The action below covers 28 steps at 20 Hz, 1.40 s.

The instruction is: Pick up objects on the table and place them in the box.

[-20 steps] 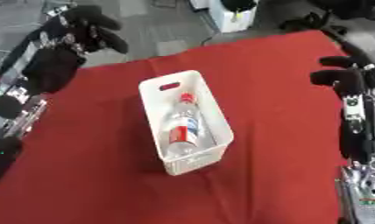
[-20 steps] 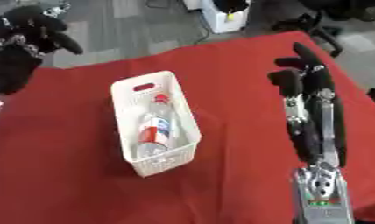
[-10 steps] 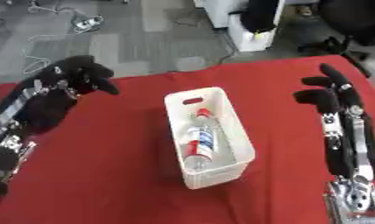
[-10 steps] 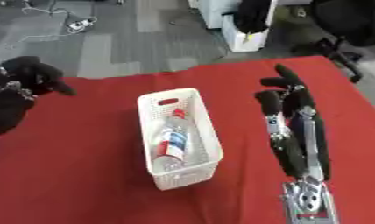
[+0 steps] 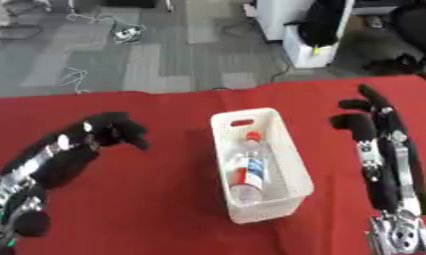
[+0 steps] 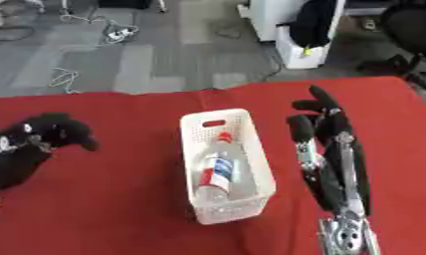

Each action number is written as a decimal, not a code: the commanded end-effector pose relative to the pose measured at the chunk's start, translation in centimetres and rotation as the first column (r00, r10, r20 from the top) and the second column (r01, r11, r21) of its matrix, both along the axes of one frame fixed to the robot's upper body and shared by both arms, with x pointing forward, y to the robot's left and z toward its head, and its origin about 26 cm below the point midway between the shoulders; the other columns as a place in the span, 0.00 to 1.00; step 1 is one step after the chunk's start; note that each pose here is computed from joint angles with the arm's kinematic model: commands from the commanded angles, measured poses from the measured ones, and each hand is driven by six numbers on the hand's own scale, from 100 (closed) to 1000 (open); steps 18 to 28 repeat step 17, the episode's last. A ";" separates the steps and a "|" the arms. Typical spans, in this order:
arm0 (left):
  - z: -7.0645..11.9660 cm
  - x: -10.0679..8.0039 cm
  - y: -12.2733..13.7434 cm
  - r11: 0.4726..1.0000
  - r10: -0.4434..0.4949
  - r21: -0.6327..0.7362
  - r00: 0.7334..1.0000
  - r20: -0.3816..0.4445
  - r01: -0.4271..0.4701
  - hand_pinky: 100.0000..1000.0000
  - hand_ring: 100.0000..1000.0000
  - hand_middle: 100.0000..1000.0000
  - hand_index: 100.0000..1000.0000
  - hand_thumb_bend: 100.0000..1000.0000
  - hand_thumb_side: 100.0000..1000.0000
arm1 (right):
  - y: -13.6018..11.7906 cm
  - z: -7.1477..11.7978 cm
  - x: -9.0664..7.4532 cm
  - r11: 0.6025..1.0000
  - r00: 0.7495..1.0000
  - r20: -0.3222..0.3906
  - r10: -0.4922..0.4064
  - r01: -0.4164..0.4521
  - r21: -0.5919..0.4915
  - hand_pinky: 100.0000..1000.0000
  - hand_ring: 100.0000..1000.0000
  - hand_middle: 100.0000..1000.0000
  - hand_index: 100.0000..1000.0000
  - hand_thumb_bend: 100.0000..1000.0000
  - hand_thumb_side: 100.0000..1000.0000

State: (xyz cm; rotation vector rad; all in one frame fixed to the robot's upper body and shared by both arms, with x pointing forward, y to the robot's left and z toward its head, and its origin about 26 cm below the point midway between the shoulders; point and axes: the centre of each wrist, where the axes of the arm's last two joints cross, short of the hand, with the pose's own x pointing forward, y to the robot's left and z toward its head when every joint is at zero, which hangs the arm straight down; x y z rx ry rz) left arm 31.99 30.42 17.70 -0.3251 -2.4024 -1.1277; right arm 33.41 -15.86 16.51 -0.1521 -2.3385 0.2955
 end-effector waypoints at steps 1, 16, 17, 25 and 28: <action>-0.1 -0.4 -0.9 0.993 -0.082 0.088 0.991 0.110 0.072 0.77 0.75 0.80 0.99 0.56 0.81 | -0.1 0.6 0.0 1.000 1.000 0.012 -0.020 0.020 -0.006 0.60 0.57 0.65 0.90 0.49 0.75; -3.7 -0.3 -2.9 0.997 -0.063 0.039 0.995 -0.074 0.066 0.77 0.74 0.79 1.00 0.57 0.87 | -0.5 0.5 0.0 0.998 0.998 -0.008 -0.060 0.060 -0.001 0.60 0.57 0.65 0.91 0.49 0.75; -3.8 -0.3 -2.9 0.997 -0.065 0.038 0.995 -0.080 0.068 0.77 0.74 0.79 1.00 0.57 0.87 | -0.5 0.5 0.0 0.998 0.998 -0.010 -0.060 0.060 0.000 0.60 0.57 0.65 0.91 0.49 0.75; -3.8 -0.3 -2.9 0.997 -0.065 0.038 0.995 -0.080 0.068 0.77 0.74 0.79 1.00 0.57 0.87 | -0.5 0.5 0.0 0.998 0.998 -0.010 -0.060 0.060 0.000 0.60 0.57 0.65 0.91 0.49 0.75; -3.8 -0.3 -2.9 0.997 -0.065 0.038 0.995 -0.080 0.068 0.77 0.74 0.79 1.00 0.57 0.87 | -0.5 0.5 0.0 0.998 0.998 -0.010 -0.060 0.060 0.000 0.60 0.57 0.65 0.91 0.49 0.75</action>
